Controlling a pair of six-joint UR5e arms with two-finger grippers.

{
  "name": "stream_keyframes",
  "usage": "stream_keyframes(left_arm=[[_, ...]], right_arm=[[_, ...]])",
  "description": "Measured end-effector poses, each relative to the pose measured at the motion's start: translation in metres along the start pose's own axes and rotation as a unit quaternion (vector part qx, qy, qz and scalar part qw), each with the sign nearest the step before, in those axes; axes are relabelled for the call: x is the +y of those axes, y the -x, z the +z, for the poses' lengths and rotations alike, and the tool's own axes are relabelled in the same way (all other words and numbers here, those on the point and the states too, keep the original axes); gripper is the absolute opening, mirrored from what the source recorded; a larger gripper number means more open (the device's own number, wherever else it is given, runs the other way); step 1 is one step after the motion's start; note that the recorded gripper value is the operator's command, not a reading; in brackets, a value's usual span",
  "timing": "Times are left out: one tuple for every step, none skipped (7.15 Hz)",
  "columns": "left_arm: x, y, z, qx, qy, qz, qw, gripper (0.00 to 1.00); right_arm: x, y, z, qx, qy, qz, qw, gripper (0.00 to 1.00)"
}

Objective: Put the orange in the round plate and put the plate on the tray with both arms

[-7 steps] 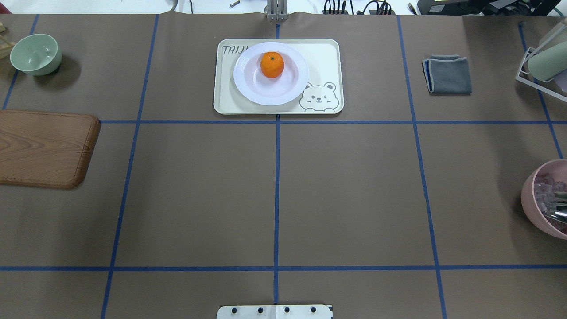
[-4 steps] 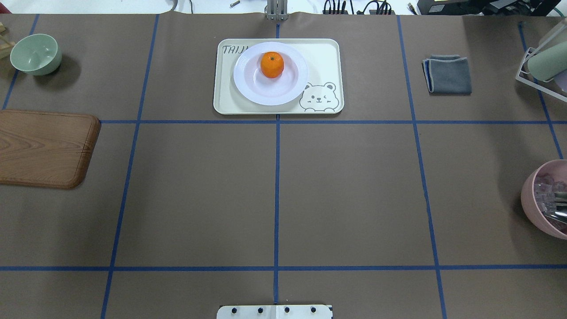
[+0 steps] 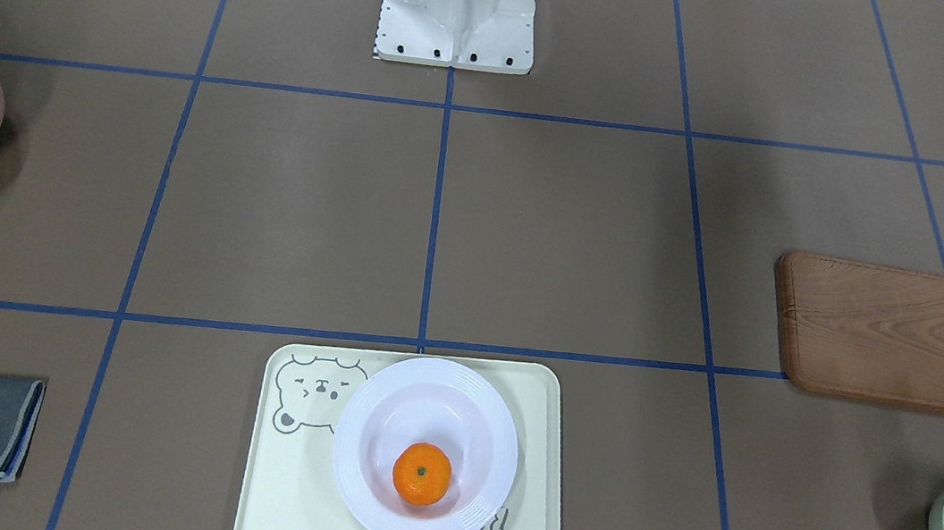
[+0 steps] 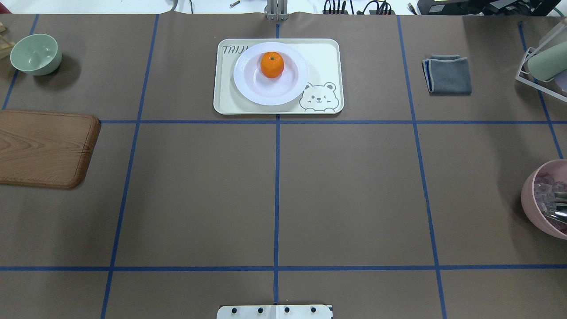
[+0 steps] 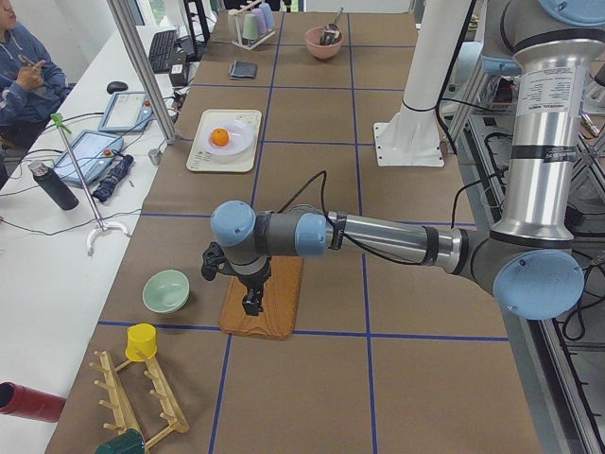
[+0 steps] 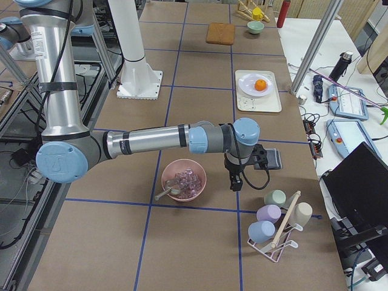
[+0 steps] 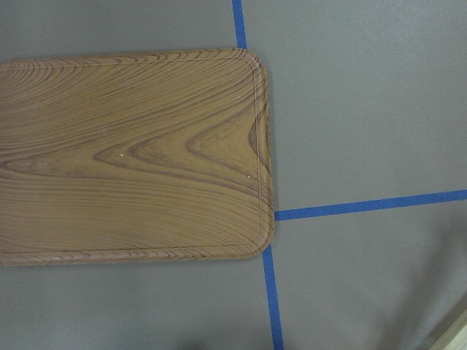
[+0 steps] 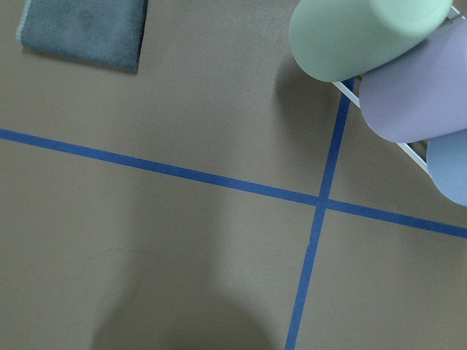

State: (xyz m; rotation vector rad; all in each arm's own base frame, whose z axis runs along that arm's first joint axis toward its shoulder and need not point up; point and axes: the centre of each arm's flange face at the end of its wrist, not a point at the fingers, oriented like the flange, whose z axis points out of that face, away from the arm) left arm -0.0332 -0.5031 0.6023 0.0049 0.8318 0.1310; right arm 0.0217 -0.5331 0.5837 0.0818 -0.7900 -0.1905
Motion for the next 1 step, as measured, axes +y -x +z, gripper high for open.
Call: stream_keyframes(left_arm=[[0.0007,0.0004,0.0000,0.000,0.000,-0.001,1.0000,0.98]], right_arm=[[-0.0003,0.0002,-0.0002,0.000,0.000,0.000,1.0000,1.00]])
